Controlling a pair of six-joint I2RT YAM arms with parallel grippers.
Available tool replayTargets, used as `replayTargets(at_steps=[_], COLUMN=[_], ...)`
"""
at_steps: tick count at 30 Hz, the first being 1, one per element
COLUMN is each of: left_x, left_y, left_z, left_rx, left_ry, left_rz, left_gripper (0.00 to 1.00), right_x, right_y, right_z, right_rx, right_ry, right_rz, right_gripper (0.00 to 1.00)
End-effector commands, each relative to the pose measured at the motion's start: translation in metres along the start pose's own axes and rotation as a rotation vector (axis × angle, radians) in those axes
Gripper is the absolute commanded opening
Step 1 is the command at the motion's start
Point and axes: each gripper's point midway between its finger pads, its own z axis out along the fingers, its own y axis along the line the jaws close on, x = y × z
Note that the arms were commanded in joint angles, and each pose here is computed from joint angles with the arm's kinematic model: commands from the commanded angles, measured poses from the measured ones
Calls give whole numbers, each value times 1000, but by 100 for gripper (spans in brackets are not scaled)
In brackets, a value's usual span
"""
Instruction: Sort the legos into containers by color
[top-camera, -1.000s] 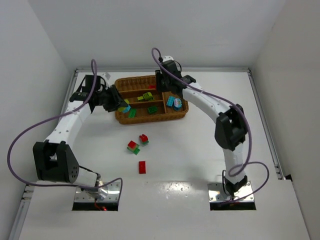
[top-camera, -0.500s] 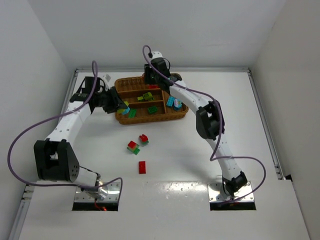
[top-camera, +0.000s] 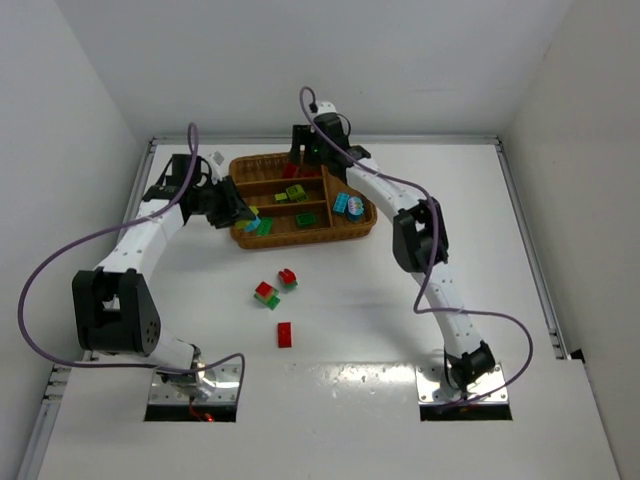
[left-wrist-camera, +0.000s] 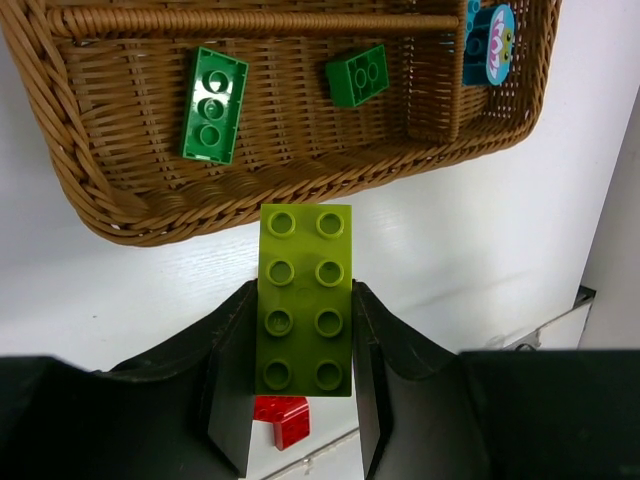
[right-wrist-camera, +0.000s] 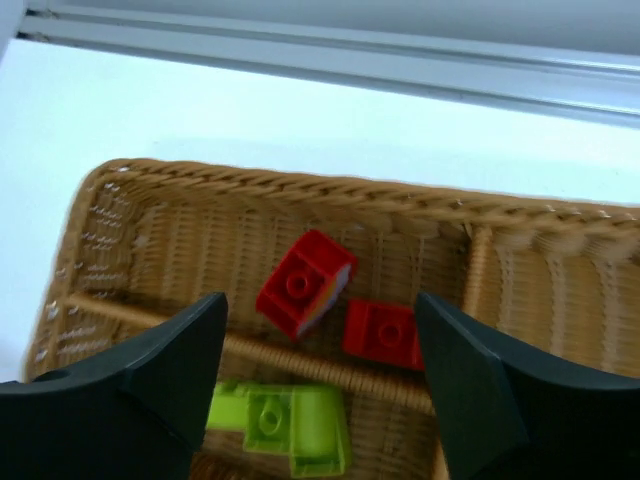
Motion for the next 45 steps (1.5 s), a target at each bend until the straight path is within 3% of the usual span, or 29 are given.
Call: replayTargets(at_steps=[1, 3, 4, 6, 7, 10, 11, 12, 14, 18, 20, 26, 29, 33, 42, 45], left_x=[-11, -12, -12, -12, -12, -13, -7, -5, -7, 11, 8, -2, -2, 0, 4, 4], left_y=[-10, -12, -11, -15, -15, -24, -27, -32, -39, -72, -80, -90, -91, -87, -90, -91], left_z=[-9, -11, -11, -14, -14, -15, -12, -12, -13, -24, -30, -38, -40, -41, -45, -47], left_rx=[47, 50, 50, 64, 64, 133, 175, 210, 280, 559, 591, 605, 588, 552, 571, 574], left_ry=[-42, -49, -50, -53, -52, -53, -36, -28, -37, 29, 20, 14, 20, 24, 38, 32], left_rz=[50, 54, 63, 78, 78, 89, 93, 100, 121, 132, 127, 76, 53, 33, 29, 35], left_gripper=[0, 0, 0, 0, 0, 0, 0, 0, 0, 0, 0, 0, 0, 0, 0, 0], right_x=[-116, -124, -104, -121, -89, -62, -48, -29, -21, 30, 37, 53, 53, 51, 51, 44], right_y=[34, 36, 37, 48, 53, 81, 92, 86, 107, 120, 122, 127, 132, 140, 164, 168], right_z=[-74, -93, -96, -134, -138, -187, -211, -208, -248, -298, -310, -309, -295, -278, -242, -235], right_rx=[-69, -71, -72, -115, -155, -349, -439, -424, -579, -724, -690, -492, -401, -367, -327, -324], right_ry=[-219, -225, -170, -188, -105, -18, 25, 70, 111, 239, 238, 229, 202, 172, 140, 118], right_rz=[19, 20, 13, 23, 25, 46, 40, 60, 62, 95, 60, -178, -259, -322, -389, -385], right_gripper=[74, 70, 68, 62, 61, 61, 67, 72, 79, 81, 80, 79, 85, 85, 76, 68])
